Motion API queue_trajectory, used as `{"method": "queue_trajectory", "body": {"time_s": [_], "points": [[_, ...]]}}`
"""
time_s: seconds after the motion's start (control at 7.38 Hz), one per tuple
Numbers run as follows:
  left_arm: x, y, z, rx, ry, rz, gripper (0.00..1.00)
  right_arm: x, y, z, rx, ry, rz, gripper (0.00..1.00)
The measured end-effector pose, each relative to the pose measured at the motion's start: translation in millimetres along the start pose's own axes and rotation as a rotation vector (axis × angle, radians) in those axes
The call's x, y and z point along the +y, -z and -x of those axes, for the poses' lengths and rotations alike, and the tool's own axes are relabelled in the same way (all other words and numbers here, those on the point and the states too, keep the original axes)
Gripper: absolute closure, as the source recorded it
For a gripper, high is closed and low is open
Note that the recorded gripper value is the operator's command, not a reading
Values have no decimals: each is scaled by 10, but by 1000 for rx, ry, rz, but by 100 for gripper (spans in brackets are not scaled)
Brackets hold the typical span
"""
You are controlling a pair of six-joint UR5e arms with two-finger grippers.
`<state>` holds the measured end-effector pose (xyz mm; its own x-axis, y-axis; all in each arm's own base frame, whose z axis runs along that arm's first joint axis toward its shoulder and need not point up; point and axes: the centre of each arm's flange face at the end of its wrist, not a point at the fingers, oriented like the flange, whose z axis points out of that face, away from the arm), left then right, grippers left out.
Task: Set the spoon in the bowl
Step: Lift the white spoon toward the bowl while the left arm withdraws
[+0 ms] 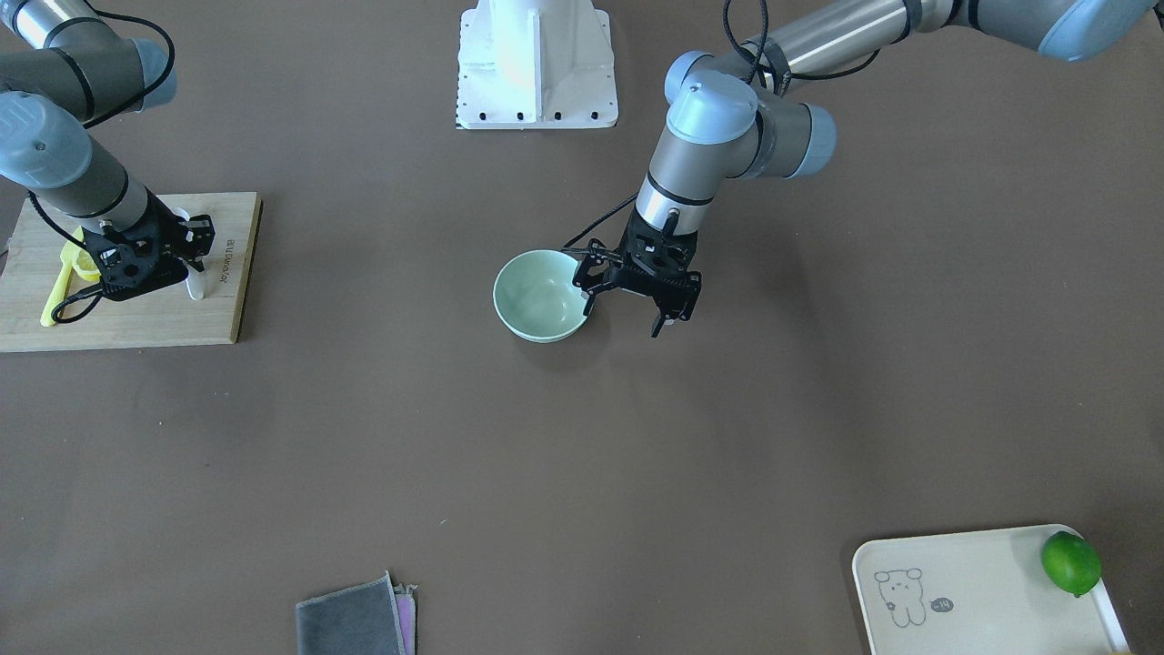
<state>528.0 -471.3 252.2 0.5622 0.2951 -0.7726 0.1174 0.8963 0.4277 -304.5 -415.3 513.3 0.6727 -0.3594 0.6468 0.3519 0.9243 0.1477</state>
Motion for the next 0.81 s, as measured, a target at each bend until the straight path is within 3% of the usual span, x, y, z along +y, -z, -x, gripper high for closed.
{"method": "queue_trajectory", "body": {"time_s": [0.27, 0.81], "points": [[-60, 59, 50, -1, 6, -14, 2, -42, 205, 118, -26, 17, -33, 100], [-151, 380, 690, 0, 29, -37, 2, -285, 897, 423, -84, 6, -163, 100]]}}
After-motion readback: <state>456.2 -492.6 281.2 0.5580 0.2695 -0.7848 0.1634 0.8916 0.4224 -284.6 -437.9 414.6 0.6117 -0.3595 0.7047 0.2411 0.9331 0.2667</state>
